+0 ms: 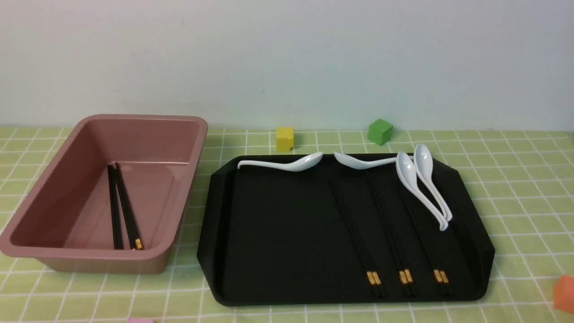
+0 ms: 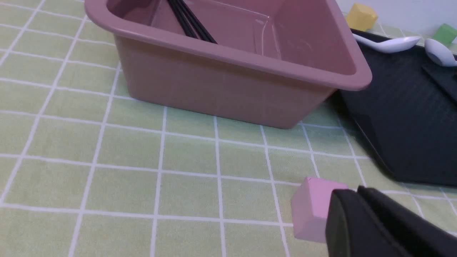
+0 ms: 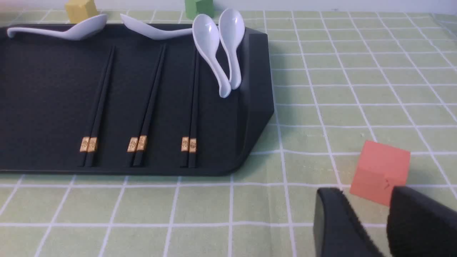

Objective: On green tablecloth take chopsticks from black tray and put them in box.
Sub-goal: 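Move the gripper over the chopsticks on the black tray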

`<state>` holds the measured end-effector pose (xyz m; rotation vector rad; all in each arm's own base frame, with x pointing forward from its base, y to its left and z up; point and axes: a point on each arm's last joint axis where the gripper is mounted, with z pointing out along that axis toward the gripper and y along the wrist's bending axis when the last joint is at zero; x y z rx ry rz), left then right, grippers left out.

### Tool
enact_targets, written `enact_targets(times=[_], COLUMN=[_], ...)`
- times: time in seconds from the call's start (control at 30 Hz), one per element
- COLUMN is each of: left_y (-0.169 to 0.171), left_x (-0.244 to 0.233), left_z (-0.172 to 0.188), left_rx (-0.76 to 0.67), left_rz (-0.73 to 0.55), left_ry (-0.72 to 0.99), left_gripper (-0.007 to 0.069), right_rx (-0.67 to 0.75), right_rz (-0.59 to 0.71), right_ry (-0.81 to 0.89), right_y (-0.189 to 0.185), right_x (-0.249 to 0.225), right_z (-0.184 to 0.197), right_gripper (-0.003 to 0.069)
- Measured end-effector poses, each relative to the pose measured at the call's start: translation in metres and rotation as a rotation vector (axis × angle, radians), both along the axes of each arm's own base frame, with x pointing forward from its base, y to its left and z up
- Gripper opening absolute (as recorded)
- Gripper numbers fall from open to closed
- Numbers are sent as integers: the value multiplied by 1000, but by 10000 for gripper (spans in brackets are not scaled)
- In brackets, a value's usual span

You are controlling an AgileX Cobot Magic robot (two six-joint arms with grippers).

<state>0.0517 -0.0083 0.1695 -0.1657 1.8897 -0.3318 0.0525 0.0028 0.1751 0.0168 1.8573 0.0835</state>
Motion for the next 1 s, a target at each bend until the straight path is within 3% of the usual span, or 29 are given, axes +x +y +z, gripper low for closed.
enact_targets(times=[1.0], left_y=[0], left_x=[0], left_z=[0], left_rx=[3], left_rz=[0], left_ry=[0], left_gripper=[60], right_rx=[-8], right_rz=[-1], right_ry=[-5], right_y=[0], right_x=[0], right_z=[0], right_gripper=[240])
